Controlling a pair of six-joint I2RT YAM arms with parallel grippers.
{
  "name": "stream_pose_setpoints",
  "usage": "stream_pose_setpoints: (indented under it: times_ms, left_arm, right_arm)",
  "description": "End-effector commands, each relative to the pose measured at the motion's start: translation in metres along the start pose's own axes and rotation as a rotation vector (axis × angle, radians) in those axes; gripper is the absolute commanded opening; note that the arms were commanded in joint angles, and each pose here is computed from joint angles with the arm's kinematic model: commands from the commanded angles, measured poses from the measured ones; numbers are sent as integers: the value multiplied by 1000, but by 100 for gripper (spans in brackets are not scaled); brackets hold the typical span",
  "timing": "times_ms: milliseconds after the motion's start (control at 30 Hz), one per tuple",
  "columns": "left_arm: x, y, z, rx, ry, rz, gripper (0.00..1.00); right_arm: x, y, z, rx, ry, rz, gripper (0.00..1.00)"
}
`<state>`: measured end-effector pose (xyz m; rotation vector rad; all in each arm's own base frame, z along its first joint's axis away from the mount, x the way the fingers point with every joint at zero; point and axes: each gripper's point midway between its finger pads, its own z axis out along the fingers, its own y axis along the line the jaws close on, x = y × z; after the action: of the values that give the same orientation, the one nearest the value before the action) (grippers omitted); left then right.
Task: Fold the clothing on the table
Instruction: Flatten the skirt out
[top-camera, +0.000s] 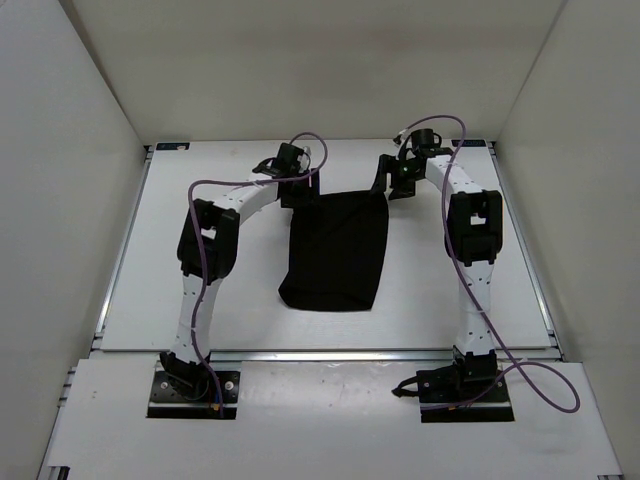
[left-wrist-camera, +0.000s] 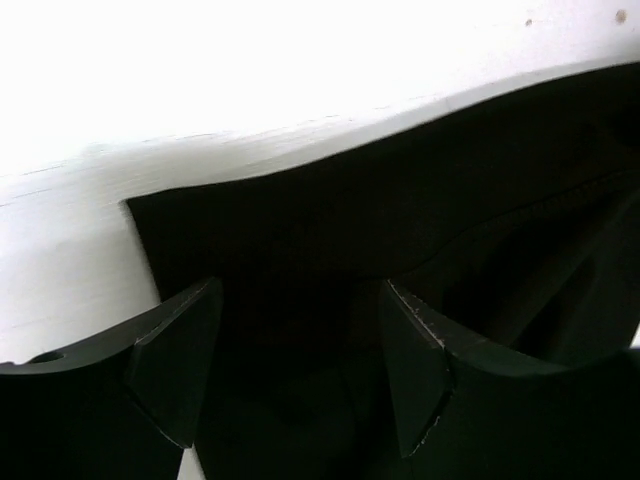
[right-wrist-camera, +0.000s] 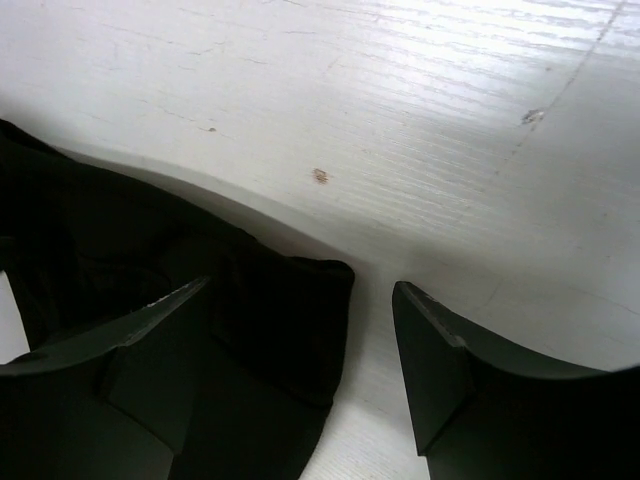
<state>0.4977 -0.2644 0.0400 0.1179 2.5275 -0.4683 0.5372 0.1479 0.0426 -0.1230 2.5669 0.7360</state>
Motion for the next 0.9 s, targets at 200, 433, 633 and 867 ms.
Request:
stream_pose_setpoints:
  times_ms: [200, 433, 633, 867]
  left_arm:
    - [-53, 39, -48, -38, -168, -78, 75]
    - [-29, 44, -21, -48, -92, -89, 71]
    - [-14, 38, -5, -12, -49, -119, 68]
    - [-3, 34, 11, -6, -14, -146, 58]
  right_arm:
    - [-15, 4, -14, -3, -37, -18, 60]
    - [-13, 7, -9, -29, -30, -9, 53]
    - [-13, 7, -5, -39, -29, 3, 45]
    - [-14, 11, -8, -52, -34, -12, 43]
